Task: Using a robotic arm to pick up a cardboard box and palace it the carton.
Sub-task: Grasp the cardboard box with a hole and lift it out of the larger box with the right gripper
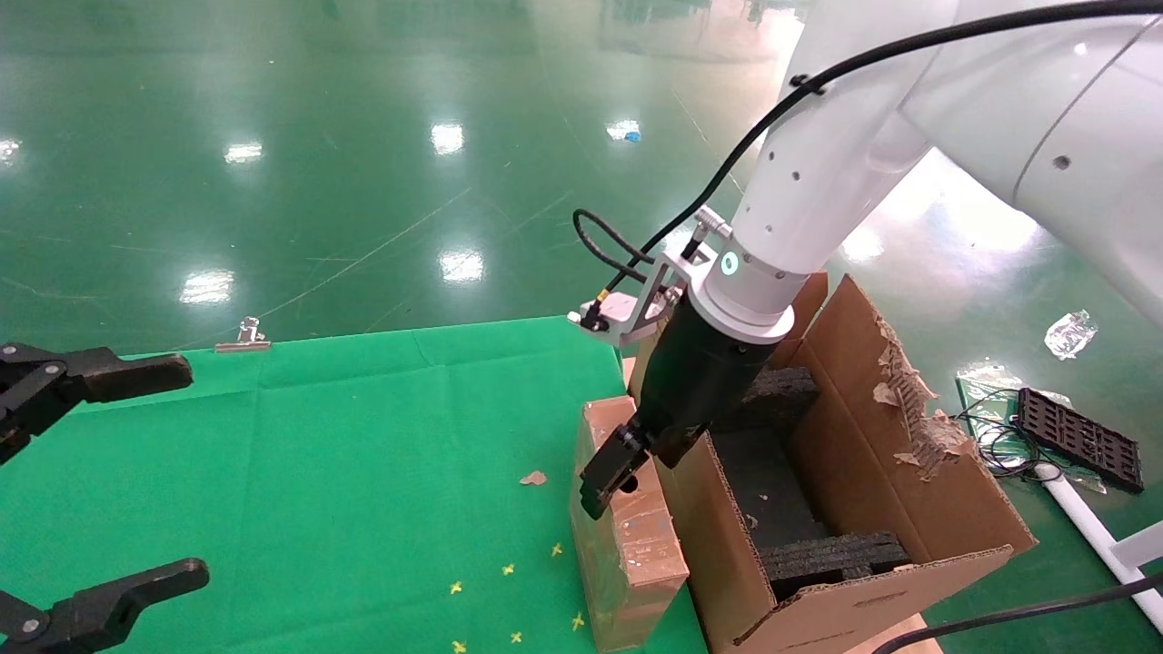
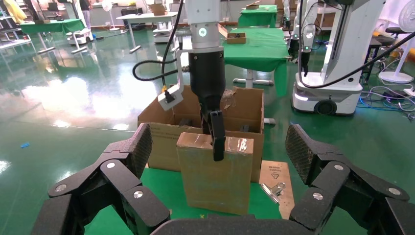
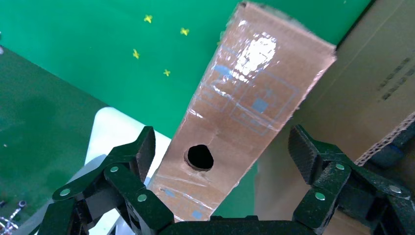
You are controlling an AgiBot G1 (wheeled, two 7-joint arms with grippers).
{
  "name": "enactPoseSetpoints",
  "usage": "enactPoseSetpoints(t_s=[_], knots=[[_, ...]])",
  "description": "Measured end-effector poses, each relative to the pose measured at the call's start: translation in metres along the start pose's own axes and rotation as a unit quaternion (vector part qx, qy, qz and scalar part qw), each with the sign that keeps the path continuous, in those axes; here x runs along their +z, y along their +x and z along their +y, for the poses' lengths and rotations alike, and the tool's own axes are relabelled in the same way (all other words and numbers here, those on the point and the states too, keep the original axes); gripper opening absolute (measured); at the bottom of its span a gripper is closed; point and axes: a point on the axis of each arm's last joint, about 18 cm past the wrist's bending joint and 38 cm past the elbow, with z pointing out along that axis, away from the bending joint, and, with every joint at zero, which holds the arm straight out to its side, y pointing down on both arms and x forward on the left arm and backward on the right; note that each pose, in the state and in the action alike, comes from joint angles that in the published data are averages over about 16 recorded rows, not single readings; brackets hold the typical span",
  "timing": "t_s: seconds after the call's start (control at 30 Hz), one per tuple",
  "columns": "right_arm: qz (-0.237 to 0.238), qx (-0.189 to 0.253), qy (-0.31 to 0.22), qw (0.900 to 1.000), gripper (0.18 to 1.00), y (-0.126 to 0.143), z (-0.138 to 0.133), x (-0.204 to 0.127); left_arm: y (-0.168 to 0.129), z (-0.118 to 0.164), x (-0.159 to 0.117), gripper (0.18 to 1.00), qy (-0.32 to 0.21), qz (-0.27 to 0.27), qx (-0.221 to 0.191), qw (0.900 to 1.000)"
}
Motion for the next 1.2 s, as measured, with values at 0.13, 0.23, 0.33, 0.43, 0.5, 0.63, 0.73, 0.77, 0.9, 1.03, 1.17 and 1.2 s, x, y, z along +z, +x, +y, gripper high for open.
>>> enactPoseSetpoints(t_s=[0.13,0.23,0.33,0.43,0.5,0.63,0.73,0.77,0.9,1.03,1.17,1.2], knots=[[0.003,0.0,-0.009,1.0,0.986,-0.002,0.0,0.005,0.0,0.0,0.0,1.0,0.0,0.0,0.0,1.0],[0.005,0.0,-0.015,1.0,0.971,-0.003,0.0,0.009,0.0,0.0,0.0,0.997,0.0,0.0,0.0,1.0],[0.007,0.001,-0.02,1.0,0.944,-0.003,0.001,0.012,0.0,0.0,0.0,0.991,0.0,0.0,0.0,1.0],[0.008,0.001,-0.025,1.0,0.912,-0.004,0.002,0.014,0.0,0.0,0.0,0.978,0.0,0.0,0.0,1.0],[0.009,0.002,-0.028,1.0,0.88,-0.004,0.003,0.016,0.0,0.0,0.0,0.97,0.0,0.0,0.0,1.0],[0.01,0.002,-0.032,0.999,0.813,-0.004,0.005,0.017,0.0,0.0,0.0,0.932,0.0,0.0,0.0,1.0],[0.01,0.003,-0.034,0.999,0.746,-0.003,0.006,0.018,0.0,0.0,0.0,0.898,0.0,0.0,0.0,1.0],[0.011,0.003,-0.034,0.999,0.729,-0.003,0.006,0.018,0.0,0.0,0.0,0.881,0.0,0.0,0.0,1.0],[0.01,0.003,-0.034,0.999,0.642,-0.002,0.007,0.018,0.0,0.0,0.0,0.821,0.0,0.0,0.0,1.0],[0.009,-0.001,-0.028,1.0,0.555,-0.001,0.006,0.014,0.0,0.0,0.0,0.731,0.0,0.0,0.0,1.0],[0.008,-0.008,-0.009,1.0,0.467,0.001,0.003,0.002,0.0,0.0,0.0,0.643,0.0,0.0,0.0,1.0],[0.009,-0.011,-0.002,1.0,0.452,0.002,0.001,-0.003,0.0,0.0,0.0,0.616,0.0,0.0,0.0,1.0]])
